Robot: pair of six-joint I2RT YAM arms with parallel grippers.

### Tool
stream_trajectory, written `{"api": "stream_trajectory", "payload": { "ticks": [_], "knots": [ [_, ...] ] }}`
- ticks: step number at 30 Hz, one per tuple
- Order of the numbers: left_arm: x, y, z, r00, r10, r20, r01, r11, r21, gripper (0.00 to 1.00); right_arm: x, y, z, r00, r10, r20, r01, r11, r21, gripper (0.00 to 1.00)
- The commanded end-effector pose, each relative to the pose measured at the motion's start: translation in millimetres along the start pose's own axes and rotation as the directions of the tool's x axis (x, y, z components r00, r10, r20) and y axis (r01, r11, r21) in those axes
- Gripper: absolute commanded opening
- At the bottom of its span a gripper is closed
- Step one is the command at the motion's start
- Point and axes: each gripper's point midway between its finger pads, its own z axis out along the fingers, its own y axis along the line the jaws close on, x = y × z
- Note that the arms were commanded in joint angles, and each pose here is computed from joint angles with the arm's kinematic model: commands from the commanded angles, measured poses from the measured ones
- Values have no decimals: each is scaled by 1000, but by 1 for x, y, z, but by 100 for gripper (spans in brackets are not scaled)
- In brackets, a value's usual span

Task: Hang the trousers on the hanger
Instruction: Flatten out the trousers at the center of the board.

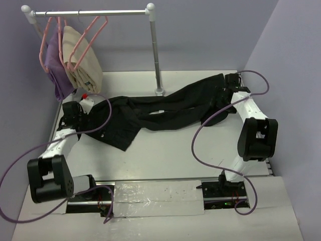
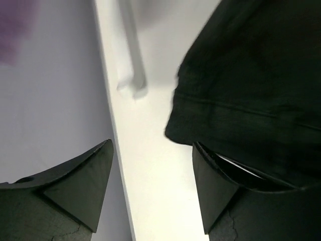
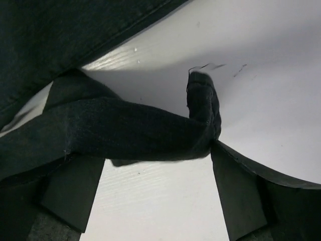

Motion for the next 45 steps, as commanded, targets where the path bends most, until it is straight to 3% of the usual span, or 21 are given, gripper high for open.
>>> {"api": "stream_trajectory", "payload": {
  "ticks": [1,3,7,11,13,20,30,33,36,38,41,45],
  "knots": [
    [-44,-27,-41,988,-14,156,-20,976,215,73,-19,12,-27,990,-69,126,61,996,69,93],
    [-61,-41,-69,972,-13,234,-59,952,300,73,-19,18,-46,980,-96,177,84,994,75,96],
    [-71,-110,-125,936,40,351,-233,816,529,73,-12,33,-71,969,-118,218,120,993,6,98],
    [-56,-165,-149,940,107,324,-301,708,639,75,-4,22,-61,972,-126,198,119,992,45,100],
    [-53,-192,-156,929,155,335,-350,658,666,81,-2,14,-52,978,-118,173,105,991,87,100],
    [-25,-229,-126,902,331,277,-431,683,590,84,31,23,-31,990,-112,87,110,994,23,95],
    [-3,-249,-89,889,418,185,-443,686,577,80,52,20,-11,991,-123,51,123,992,17,95],
    [0,-253,-86,892,419,170,-433,684,586,68,51,20,-11,990,-132,55,131,991,17,95],
    [-1,-256,-90,902,394,175,-414,678,608,41,48,23,-10,990,-131,51,130,991,9,94],
    [-4,-257,-95,906,375,193,-410,672,616,32,48,26,-10,990,-133,47,134,991,-1,94],
    [-4,-253,-99,910,362,204,-407,678,613,0,49,26,-13,989,-139,57,139,990,2,93],
    [-4,-236,-99,920,330,213,-391,720,574,0,49,22,-15,988,-136,68,136,991,15,94]
  ]
}}
